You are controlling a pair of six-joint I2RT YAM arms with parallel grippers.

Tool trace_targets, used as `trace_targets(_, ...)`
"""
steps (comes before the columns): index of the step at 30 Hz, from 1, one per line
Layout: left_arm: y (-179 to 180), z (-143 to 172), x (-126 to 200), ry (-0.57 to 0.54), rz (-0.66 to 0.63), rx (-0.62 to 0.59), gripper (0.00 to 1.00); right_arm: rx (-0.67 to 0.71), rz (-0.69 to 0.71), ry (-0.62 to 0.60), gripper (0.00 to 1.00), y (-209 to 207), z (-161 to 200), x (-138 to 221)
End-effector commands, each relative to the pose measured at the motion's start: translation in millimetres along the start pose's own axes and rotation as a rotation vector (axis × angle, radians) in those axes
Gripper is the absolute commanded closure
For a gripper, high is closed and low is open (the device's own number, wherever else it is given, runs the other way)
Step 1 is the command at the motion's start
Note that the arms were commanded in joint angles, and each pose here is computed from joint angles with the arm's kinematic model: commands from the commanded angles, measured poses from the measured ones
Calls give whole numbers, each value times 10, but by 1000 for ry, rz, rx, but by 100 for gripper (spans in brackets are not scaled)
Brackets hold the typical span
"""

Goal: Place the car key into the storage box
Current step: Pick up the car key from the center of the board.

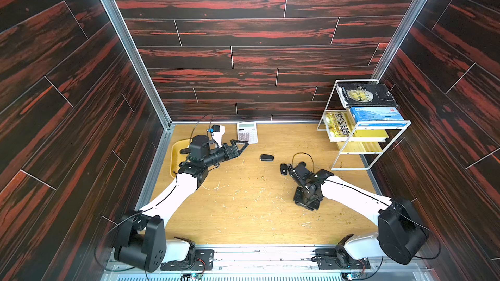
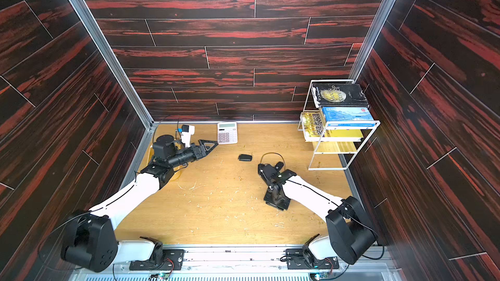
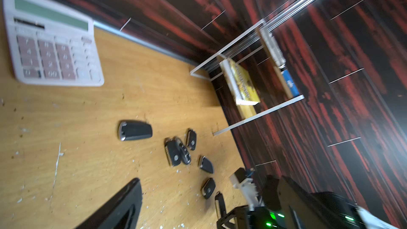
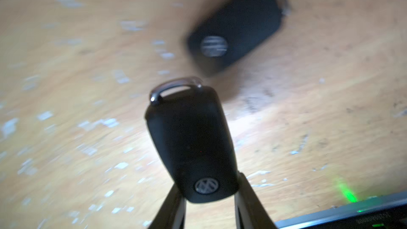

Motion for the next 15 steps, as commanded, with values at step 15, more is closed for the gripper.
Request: trace_targets(15, 483, 62, -345, 134, -190, 137, 13, 437, -357, -210, 100, 775, -264, 895)
Point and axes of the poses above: each gripper's point midway between its finger pads, its own x axis back along the fingers, its own y axis along the line the jaws close on, z = x × y, the point moved 4 cm from there along x, back along the fingers, and after that the axes turned 5 degrees about x, right-handed, at the moved point
